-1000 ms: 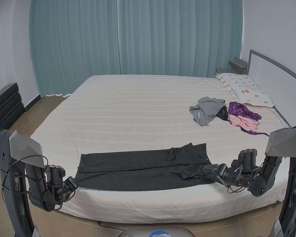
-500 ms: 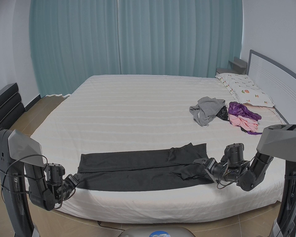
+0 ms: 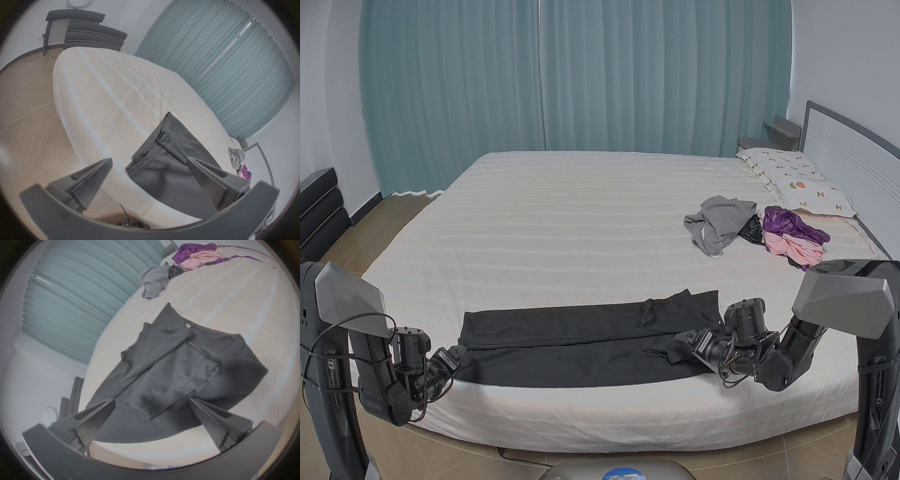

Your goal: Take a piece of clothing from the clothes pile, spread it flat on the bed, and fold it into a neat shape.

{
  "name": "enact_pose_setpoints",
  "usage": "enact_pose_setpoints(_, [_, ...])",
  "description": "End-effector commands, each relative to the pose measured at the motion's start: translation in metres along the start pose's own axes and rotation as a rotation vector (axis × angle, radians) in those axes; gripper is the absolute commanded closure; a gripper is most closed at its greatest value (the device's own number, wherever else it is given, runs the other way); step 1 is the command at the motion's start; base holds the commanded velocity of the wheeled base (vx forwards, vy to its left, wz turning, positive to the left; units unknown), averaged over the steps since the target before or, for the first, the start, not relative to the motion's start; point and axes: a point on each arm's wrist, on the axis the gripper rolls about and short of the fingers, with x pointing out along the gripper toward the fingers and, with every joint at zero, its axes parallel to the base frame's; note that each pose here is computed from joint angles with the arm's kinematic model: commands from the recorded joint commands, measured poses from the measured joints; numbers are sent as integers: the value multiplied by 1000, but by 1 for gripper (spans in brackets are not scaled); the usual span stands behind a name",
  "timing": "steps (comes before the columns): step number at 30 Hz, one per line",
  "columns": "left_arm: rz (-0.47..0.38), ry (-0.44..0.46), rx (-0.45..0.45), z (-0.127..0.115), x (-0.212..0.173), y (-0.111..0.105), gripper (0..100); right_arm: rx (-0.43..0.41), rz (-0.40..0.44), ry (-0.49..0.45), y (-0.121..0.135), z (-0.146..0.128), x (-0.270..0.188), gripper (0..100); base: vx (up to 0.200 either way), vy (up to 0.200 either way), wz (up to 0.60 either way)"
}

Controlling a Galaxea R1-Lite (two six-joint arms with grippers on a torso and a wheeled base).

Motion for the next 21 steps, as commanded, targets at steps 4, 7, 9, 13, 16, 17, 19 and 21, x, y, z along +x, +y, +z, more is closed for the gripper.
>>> enact_pose_setpoints(4, [1,0,0,-1,2,0,0,6,-28,14,4,5,12,0,0,0,0])
enact_pose_setpoints(7, [-2,-4,-1,0,3,0,0,10,-23,2,6,8,14,0,0,0,0])
enact_pose_setpoints(9, [-2,-4,-1,0,3,0,0,10,-27,-3,6,9,14,0,0,0,0])
enact_pose_setpoints(13, [-2,-6,-1,0,3,0,0,10,-35,-9,6,8,11,100,0,0,0])
enact_pose_setpoints(16, [1,-5,-2,0,3,0,0,11,-36,-9,6,9,3,100,0,0,0])
enact_pose_setpoints(17, [-1,-7,-2,1,3,0,0,12,-37,-7,7,9,-2,100,0,0,0])
enact_pose_setpoints(19, [0,-6,-2,1,3,0,0,14,-36,-5,7,9,-7,100,0,0,0])
enact_pose_setpoints(21, [1,-5,-2,0,3,0,0,15,-33,-7,8,9,-8,100,0,0,0])
